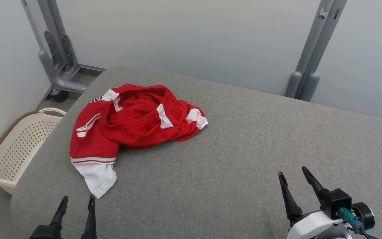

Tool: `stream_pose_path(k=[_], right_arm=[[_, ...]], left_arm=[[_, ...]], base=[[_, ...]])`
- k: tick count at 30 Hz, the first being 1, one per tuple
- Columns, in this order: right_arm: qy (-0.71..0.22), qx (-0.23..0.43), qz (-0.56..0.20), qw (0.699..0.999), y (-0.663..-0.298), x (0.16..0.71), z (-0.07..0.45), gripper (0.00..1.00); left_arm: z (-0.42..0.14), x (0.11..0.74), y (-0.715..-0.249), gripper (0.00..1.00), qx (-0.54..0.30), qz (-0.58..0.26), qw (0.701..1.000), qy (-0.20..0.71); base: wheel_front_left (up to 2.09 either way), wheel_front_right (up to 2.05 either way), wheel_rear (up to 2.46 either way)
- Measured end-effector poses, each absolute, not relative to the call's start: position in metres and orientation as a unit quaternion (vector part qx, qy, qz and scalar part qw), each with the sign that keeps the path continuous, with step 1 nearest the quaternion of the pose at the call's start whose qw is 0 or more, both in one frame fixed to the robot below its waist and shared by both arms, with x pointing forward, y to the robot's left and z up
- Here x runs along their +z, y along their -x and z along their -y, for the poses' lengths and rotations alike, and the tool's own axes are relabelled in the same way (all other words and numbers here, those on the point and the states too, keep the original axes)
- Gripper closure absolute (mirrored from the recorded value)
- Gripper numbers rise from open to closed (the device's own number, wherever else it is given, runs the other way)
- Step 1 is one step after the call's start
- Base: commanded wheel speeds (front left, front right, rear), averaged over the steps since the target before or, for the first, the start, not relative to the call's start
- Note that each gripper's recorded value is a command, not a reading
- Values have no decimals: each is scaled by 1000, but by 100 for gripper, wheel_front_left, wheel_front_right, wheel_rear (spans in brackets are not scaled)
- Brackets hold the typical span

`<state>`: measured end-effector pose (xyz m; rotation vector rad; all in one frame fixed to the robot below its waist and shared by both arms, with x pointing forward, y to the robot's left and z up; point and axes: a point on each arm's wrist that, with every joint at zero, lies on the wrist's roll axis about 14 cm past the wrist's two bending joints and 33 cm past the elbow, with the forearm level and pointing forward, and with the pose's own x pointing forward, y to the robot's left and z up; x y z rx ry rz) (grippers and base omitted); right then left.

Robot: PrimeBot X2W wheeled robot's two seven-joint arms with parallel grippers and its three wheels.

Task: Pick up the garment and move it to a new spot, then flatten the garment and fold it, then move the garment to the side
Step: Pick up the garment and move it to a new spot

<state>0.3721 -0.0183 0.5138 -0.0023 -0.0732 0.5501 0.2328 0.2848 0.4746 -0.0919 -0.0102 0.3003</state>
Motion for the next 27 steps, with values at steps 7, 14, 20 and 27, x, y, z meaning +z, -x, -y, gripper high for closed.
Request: stream_pose_path(k=[7,14,20,27], right_arm=[[0,263,32,964,-375,510,25,0],[3,261,38,965,-389,510,29,0],[4,263,33,964,-410,502,28,0],[-5,268,14,963,-430,481,24,0]], left_arm=[[-278,479,-255,0,131,9,989,60],[-296,475,-303,0,124,-71,989,46],[-323,464,-348,0,143,-156,975,62],[-341,426,-376,0,158,-280,945,69]], base=[[0,0,0],[0,0,0],[0,0,0],[0,0,0]])
